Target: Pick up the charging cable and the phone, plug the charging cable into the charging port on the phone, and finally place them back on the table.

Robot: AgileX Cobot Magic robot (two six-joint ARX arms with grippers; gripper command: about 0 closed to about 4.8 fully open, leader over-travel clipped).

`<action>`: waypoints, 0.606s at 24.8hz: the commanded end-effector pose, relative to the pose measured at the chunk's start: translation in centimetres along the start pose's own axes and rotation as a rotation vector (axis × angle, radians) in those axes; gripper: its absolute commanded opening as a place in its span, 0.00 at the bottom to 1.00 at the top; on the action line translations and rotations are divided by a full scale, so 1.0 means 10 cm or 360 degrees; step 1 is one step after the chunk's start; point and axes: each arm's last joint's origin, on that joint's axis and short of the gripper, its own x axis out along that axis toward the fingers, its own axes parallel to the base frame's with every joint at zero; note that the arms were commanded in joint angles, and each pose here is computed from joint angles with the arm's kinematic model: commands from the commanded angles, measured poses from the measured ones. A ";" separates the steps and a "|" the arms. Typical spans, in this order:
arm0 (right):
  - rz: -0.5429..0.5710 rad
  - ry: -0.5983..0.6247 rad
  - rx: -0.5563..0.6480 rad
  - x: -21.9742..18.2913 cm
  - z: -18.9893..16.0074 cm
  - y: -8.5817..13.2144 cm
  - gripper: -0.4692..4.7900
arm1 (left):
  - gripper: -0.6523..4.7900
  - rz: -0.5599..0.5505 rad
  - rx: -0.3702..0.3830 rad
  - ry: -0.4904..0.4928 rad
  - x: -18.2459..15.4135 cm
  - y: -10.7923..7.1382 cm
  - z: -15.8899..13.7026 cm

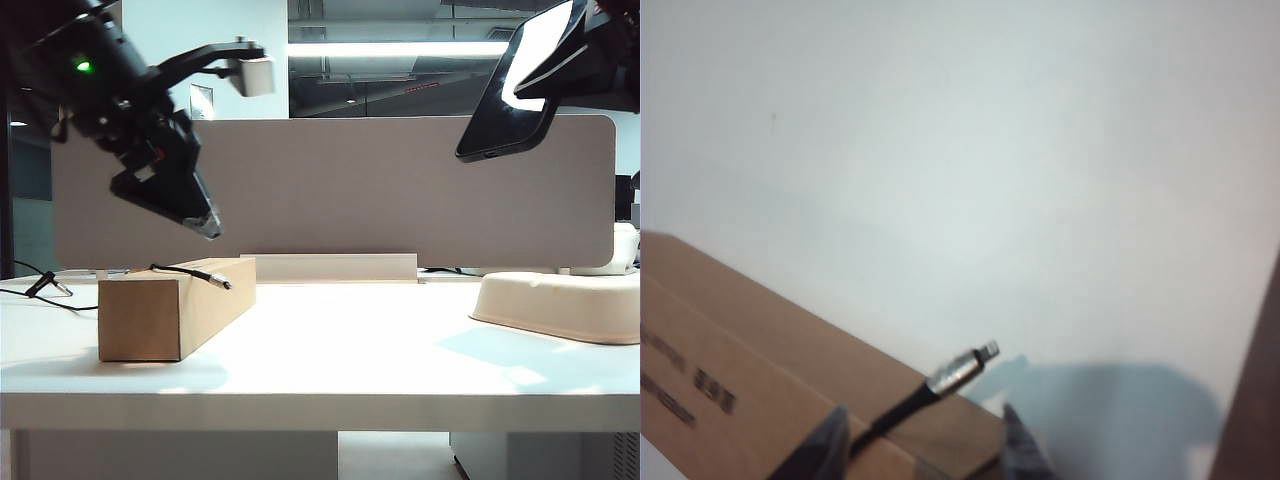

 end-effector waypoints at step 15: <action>0.0019 -0.0004 -0.0061 -0.05 0.03 0.05 0.08 | 0.47 -0.0070 0.0851 0.0292 0.21 0.01 0.00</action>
